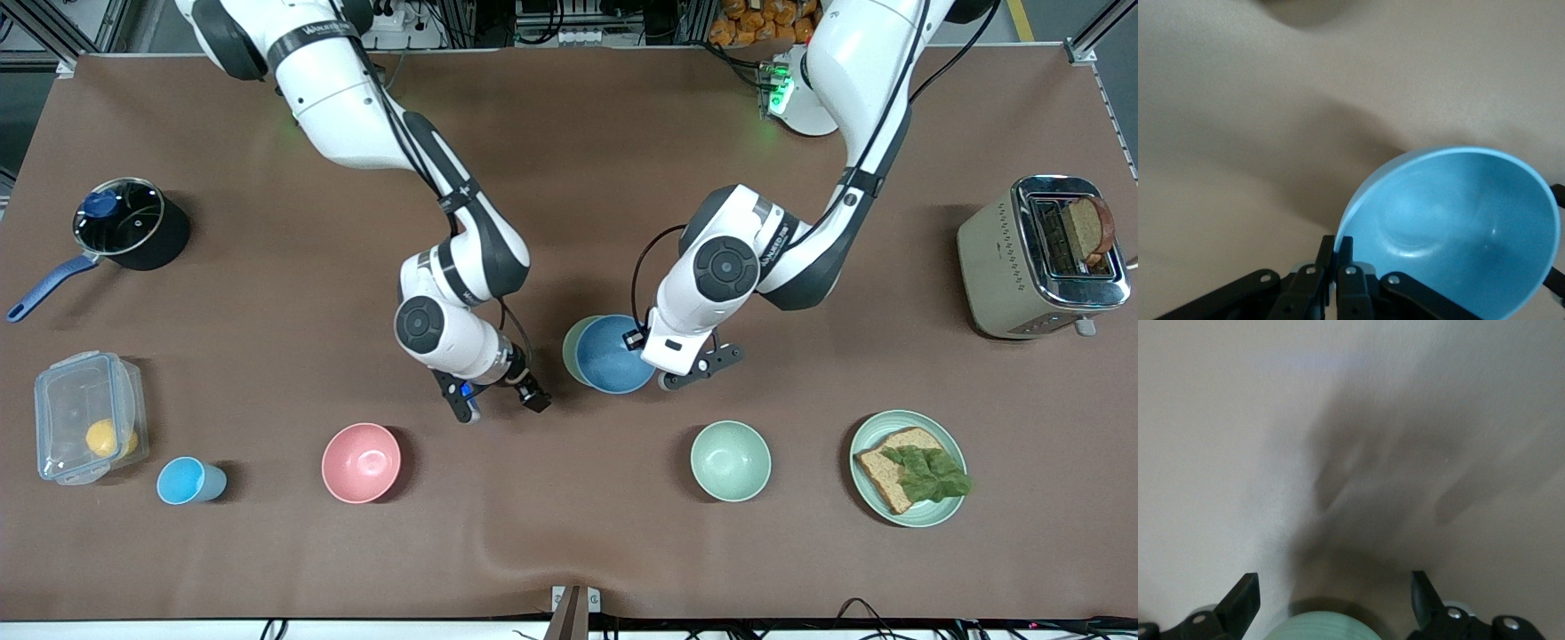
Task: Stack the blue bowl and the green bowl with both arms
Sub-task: 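Lower the blue bowl into the green bowl and open the left gripper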
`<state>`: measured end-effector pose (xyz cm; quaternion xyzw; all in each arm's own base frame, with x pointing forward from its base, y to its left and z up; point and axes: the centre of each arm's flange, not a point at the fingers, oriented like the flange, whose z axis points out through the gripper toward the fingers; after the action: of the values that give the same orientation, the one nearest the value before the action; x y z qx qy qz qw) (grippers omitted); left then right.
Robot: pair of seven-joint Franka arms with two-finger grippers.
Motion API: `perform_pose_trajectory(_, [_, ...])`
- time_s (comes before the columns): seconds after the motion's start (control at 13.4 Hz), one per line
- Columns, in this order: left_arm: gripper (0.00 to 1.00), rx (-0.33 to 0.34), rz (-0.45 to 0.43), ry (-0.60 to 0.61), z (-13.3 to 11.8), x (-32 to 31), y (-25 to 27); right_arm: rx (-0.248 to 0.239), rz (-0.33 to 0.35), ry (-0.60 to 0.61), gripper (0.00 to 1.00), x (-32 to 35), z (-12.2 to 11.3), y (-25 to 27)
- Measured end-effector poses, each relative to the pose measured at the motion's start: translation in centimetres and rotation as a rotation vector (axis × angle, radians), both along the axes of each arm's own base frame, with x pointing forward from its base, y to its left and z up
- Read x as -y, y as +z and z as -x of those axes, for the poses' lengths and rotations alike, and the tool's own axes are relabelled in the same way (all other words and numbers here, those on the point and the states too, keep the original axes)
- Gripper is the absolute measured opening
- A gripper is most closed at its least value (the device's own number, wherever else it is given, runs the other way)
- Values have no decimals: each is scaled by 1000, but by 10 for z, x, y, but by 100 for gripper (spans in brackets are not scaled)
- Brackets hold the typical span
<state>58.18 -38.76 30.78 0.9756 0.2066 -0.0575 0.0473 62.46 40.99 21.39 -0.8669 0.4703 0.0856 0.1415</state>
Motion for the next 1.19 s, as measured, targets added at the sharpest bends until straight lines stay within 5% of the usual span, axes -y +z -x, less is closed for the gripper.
perform_pose_trajectory(0.6, [5, -20, -3, 43, 14, 26, -32, -10, 5, 36, 100, -34, 25, -15])
perform_pose_trajectory(1.19, [5, -30, -6, 47, 16, 28, -48, -5, 9, 23, 100, -28, 20, -18])
